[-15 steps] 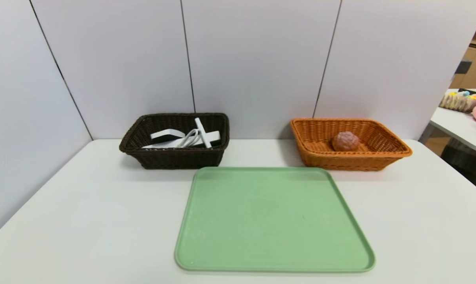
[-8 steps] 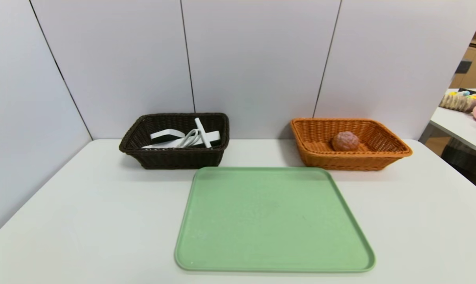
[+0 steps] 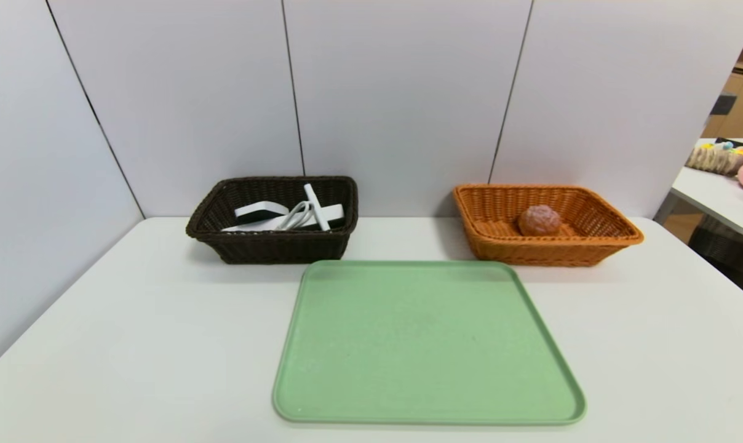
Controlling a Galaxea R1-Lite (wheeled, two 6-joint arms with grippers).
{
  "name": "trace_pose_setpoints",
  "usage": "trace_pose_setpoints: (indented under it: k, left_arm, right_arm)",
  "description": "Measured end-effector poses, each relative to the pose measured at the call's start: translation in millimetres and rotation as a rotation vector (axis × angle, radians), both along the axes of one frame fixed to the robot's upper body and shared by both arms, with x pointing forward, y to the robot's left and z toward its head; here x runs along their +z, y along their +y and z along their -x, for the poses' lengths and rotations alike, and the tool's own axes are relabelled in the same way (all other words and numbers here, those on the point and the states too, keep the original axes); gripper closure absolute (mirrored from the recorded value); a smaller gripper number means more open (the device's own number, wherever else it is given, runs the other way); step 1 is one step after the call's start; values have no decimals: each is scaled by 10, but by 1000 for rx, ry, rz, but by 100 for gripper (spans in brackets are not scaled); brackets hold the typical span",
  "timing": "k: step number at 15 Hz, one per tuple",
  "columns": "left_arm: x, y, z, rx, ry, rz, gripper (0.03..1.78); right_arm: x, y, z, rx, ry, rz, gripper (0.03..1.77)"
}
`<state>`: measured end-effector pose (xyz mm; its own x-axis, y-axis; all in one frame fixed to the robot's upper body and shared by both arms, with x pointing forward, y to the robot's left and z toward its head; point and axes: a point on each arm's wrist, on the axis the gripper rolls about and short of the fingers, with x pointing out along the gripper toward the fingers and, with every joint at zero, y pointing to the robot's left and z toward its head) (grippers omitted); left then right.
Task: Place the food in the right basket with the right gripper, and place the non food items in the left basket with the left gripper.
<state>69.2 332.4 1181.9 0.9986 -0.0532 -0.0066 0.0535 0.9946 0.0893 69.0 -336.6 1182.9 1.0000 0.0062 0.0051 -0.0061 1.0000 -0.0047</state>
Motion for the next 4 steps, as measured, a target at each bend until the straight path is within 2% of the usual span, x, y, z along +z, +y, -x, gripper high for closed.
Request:
trace_pose_setpoints:
  k: [4]
  left_arm:
    - [-1, 0, 0, 0, 0, 0, 12]
  right_arm:
    - [0, 0, 0, 0, 0, 0, 11]
